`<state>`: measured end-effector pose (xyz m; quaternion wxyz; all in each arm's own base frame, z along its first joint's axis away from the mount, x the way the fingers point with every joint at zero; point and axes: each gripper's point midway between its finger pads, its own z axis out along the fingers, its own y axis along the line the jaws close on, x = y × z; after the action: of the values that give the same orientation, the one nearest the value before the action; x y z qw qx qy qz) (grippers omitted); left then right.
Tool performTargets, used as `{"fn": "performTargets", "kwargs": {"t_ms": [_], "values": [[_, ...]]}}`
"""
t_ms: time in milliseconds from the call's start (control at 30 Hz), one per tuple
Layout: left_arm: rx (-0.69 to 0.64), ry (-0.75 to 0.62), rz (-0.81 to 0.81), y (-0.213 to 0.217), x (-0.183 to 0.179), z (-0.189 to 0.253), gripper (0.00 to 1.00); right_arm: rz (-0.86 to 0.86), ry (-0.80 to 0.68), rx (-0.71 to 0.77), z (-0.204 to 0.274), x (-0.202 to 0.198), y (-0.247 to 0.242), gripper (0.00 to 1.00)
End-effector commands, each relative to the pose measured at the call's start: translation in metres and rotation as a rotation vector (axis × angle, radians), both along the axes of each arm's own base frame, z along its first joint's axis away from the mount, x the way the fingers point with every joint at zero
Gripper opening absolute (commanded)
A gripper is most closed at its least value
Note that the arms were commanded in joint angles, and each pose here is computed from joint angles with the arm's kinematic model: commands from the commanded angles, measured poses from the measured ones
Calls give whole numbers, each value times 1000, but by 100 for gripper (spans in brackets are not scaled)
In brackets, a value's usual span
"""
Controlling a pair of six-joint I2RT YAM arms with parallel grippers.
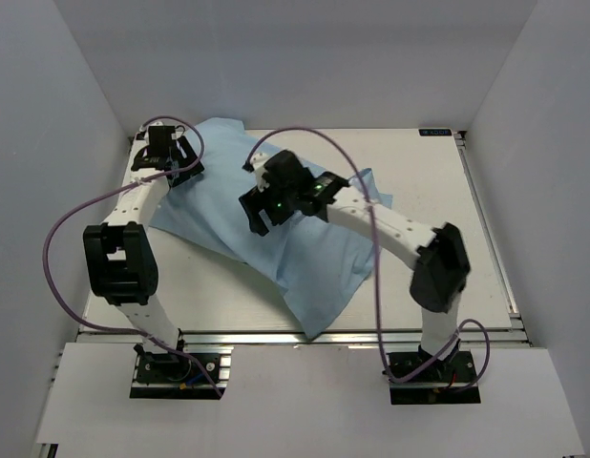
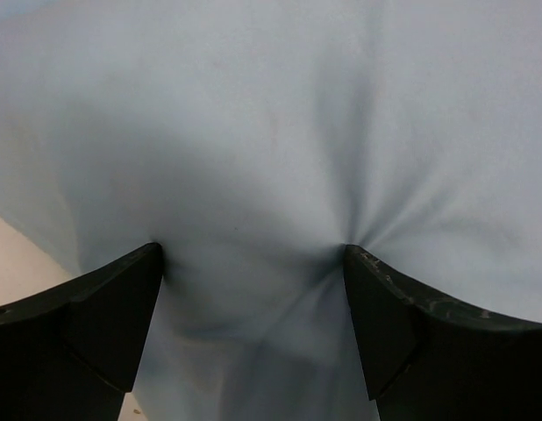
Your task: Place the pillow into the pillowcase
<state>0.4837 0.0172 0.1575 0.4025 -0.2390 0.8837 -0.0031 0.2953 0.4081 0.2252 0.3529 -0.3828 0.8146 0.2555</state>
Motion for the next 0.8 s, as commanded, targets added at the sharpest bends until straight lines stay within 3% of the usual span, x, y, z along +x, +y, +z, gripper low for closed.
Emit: {"fn": "performTargets", "kwargs": {"t_ms": [0, 167, 333, 400, 533, 767], "values": [[-127, 43, -111, -35, -28, -12, 92, -145, 60, -142, -55, 19, -16, 89], [-202, 5, -141, -50, -49, 10, 92, -468, 125, -299, -112, 73, -92, 89], [-192, -181, -121, -46, -71, 99, 98, -789, 144, -357, -132, 134, -205, 89], [-157, -238, -27, -30, -82, 116, 98, -856, 111, -375, -126, 156, -237, 89], [-121, -286, 127, -5, -109, 132, 98, -897, 79, -343, -112, 195, -261, 89], [-99, -91, 295, 14, -115, 90, 98, -818, -97, -253, -46, 249, -254, 89]]}}
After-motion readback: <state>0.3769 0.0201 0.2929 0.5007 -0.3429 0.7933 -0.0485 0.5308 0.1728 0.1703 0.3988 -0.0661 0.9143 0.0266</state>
